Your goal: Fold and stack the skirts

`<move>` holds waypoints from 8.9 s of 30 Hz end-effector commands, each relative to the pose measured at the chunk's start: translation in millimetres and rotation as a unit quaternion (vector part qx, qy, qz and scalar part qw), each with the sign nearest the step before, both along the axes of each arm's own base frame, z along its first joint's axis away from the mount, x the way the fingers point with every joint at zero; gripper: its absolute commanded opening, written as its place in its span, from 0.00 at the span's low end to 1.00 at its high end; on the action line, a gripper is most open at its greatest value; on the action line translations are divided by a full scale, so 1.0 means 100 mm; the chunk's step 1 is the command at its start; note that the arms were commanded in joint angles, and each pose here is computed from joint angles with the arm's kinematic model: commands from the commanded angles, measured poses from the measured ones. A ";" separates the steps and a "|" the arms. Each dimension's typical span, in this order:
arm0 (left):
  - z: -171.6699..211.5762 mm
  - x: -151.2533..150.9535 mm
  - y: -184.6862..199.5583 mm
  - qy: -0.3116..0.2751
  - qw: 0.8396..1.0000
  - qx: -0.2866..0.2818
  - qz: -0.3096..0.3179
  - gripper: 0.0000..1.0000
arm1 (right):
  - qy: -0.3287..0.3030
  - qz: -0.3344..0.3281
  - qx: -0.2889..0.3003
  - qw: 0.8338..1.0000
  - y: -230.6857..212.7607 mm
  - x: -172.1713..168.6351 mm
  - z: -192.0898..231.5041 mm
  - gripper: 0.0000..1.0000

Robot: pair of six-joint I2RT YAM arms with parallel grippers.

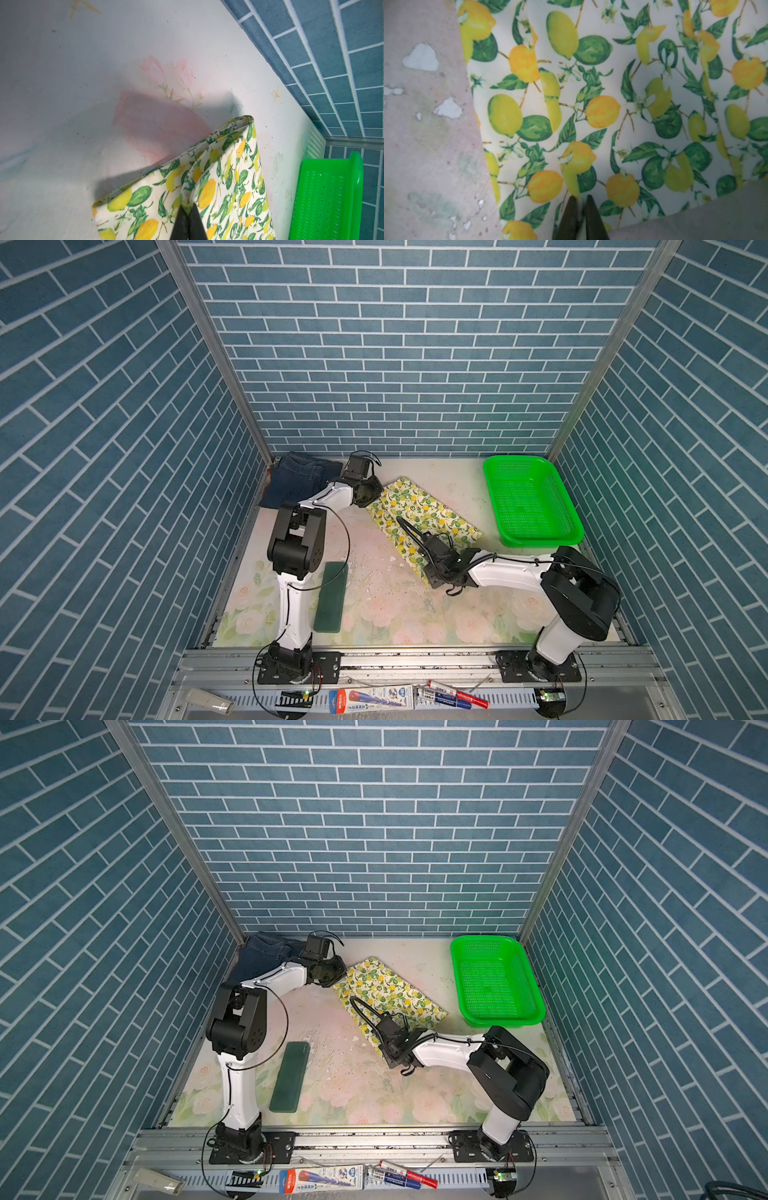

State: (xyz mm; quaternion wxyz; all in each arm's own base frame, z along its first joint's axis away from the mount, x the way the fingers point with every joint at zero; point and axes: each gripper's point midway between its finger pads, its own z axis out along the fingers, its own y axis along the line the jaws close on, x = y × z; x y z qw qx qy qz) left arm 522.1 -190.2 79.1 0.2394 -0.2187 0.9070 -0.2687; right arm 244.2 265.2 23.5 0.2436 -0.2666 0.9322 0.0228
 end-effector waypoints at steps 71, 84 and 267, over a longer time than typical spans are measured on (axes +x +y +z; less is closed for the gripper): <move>-0.23 -0.38 0.62 0.058 0.996 0.057 0.034 0.67 | 0.045 0.040 0.108 0.992 0.33 -0.26 0.66 0.43; -0.14 -0.35 0.65 0.037 0.996 0.084 0.012 0.63 | 0.039 -0.124 0.131 0.983 -0.21 0.28 0.57 0.53; 0.10 -1.15 0.56 0.025 0.993 0.094 -0.069 0.00 | 0.032 -0.284 0.198 0.938 -1.01 1.19 0.47 0.00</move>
